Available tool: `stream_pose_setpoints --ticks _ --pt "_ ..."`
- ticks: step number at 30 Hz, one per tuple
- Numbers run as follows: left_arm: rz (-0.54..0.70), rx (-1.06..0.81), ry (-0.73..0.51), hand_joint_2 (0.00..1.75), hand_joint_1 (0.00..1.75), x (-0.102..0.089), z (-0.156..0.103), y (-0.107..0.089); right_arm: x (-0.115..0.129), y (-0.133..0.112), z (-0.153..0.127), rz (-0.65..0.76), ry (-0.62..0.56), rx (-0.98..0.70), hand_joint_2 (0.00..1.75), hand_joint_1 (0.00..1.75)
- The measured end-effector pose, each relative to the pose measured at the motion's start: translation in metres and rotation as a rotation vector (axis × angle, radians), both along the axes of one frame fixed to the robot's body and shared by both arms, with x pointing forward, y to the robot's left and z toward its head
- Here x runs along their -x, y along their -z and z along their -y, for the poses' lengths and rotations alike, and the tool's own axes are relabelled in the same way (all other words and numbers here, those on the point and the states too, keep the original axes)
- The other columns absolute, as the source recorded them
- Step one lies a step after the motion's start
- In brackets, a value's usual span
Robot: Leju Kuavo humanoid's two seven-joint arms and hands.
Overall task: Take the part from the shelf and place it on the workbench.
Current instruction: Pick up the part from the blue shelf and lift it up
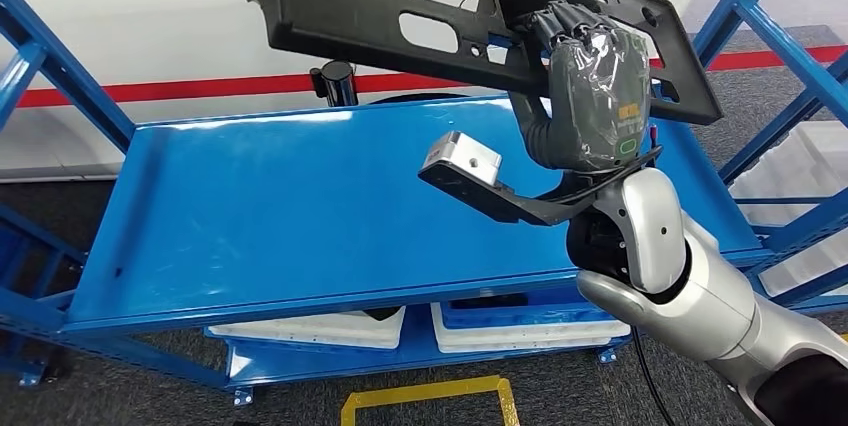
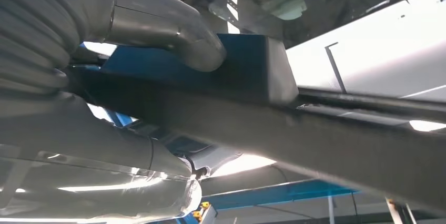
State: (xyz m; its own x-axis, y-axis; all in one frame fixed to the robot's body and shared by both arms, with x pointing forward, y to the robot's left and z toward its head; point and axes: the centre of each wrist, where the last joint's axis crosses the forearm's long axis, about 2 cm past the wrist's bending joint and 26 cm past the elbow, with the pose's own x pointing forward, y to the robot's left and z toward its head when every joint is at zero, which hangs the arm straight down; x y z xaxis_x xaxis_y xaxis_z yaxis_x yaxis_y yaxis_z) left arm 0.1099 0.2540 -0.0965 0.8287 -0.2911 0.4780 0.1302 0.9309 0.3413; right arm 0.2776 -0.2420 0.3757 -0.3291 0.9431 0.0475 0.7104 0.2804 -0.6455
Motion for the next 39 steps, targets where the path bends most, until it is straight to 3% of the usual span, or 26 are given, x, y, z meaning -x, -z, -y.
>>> stream_pose_setpoints --ticks 39 --pt "0.069 -0.051 -0.021 1.75 0.0 -0.032 -0.019 -0.008 0.0 0.008 -0.012 -0.018 -0.041 -0.007 1.75 1.75"
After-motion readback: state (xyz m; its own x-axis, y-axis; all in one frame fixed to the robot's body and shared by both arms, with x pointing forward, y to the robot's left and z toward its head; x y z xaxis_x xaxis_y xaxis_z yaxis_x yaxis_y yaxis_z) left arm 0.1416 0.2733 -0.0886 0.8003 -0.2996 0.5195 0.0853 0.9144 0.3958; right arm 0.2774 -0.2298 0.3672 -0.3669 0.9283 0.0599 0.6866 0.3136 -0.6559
